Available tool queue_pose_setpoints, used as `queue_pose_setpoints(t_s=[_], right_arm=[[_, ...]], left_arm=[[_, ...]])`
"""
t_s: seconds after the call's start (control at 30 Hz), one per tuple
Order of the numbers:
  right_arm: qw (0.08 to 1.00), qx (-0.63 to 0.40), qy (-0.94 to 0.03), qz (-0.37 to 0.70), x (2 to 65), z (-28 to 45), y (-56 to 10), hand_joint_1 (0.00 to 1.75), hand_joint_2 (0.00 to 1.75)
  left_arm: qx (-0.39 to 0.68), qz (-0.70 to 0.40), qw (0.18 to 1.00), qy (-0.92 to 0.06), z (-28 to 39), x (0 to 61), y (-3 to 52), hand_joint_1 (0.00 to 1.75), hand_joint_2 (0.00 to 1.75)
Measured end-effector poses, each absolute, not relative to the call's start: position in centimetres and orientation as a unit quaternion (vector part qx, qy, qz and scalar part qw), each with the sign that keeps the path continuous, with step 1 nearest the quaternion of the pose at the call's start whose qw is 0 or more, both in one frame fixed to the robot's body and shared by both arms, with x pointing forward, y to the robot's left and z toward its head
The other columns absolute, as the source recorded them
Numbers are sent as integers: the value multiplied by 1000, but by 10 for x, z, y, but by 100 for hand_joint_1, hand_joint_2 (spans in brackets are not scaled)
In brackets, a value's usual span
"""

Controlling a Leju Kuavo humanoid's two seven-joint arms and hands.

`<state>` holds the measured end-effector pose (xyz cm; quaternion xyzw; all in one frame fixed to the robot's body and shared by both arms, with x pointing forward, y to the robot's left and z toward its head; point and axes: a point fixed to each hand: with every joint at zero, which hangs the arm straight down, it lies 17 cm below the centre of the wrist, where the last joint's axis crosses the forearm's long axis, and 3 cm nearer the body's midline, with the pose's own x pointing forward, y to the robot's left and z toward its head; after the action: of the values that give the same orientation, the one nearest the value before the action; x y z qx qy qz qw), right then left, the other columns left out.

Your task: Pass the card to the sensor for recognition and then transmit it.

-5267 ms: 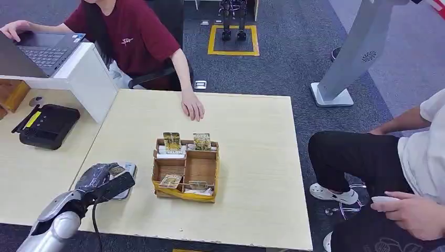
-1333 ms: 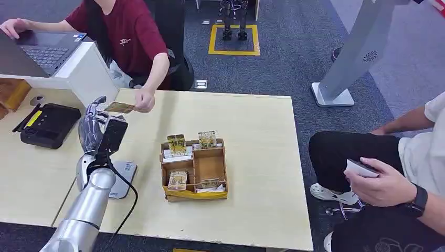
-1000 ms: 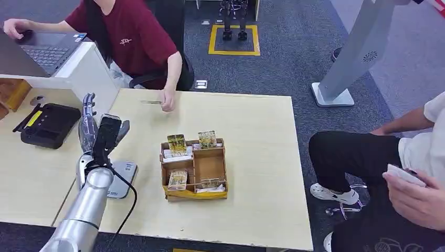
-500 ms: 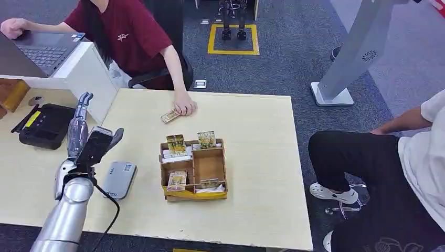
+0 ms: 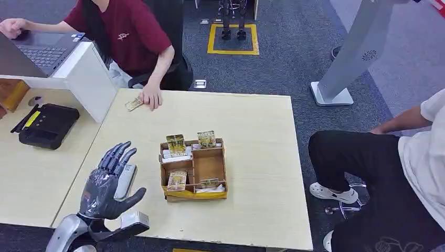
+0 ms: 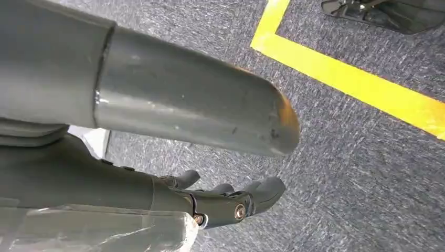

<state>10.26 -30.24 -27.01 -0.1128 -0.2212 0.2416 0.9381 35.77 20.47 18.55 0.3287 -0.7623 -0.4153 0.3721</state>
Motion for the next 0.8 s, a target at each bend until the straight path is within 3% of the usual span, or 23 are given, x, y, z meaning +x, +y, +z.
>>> queue_pose_setpoints(t_s=[0.8], right_arm=[[935, -119, -228, 242, 113, -268, -303, 0, 0]], left_arm=[[246, -442, 323, -800, 184, 309, 87, 0, 175]])
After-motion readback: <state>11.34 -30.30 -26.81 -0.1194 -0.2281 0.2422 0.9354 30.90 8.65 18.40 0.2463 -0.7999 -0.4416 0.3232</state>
